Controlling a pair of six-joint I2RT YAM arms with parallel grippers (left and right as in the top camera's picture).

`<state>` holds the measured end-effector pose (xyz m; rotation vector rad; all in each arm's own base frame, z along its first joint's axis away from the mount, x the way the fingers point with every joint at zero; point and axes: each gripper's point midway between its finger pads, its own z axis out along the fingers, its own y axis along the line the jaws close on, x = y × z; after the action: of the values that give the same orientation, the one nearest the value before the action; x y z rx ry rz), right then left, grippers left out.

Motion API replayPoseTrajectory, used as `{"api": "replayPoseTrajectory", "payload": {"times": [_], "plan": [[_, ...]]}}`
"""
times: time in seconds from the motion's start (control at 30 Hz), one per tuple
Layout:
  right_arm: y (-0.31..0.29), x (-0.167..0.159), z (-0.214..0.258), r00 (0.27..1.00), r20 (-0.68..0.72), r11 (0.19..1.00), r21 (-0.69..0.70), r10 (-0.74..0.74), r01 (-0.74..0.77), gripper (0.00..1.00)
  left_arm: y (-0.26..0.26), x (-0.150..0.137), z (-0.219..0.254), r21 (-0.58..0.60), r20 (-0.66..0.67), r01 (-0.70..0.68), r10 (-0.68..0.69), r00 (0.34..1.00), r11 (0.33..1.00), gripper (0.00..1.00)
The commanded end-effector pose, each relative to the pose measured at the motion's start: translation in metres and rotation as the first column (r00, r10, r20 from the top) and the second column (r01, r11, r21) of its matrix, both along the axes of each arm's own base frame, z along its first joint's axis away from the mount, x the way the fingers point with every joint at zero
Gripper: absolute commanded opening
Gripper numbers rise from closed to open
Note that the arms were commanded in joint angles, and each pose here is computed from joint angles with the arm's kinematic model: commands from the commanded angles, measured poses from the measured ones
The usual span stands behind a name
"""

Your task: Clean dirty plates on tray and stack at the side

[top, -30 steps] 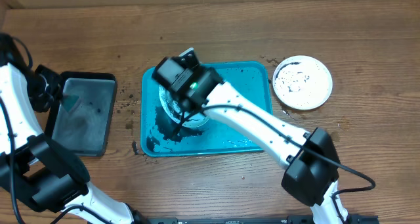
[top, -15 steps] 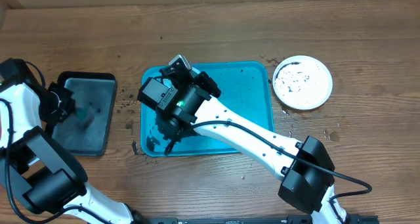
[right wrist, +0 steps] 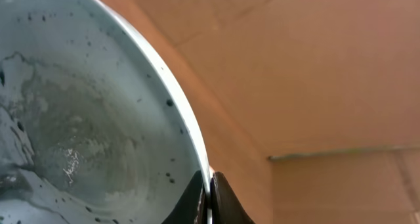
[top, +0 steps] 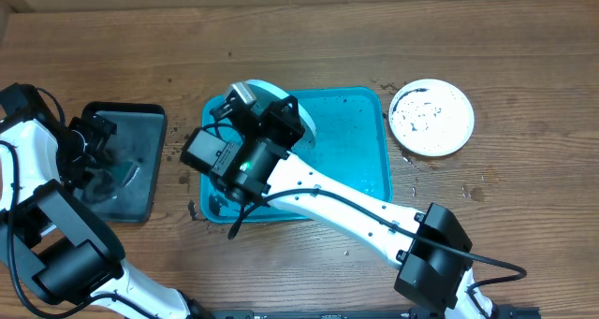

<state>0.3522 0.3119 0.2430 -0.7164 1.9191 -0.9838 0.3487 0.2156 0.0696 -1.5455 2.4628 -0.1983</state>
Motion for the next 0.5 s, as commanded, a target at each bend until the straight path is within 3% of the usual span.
{"api": "replayPoseTrajectory", "payload": {"times": [0.0,0.17,0.47], "plan": [[0.003,-0.006,0.043,0.994,0.107,0.997,-0.075,0.023,-0.015,0.04,-0.004,-0.001,-0.006,-0.020,-0.006,0.000,0.000,1.000,1.000,1.00],[0.011,-0.011,0.064,0.979,0.201,0.993,-0.122,0.026,-0.002,0.04,-0.004,-0.001,-0.006,-0.021,-0.007,-0.007,0.007,1.000,1.000,1.00],[0.029,-0.009,0.054,0.986,0.154,0.997,-0.035,0.071,-0.066,0.04,-0.004,-0.002,-0.006,-0.021,-0.007,-0.007,0.007,1.000,1.000,1.00]]}}
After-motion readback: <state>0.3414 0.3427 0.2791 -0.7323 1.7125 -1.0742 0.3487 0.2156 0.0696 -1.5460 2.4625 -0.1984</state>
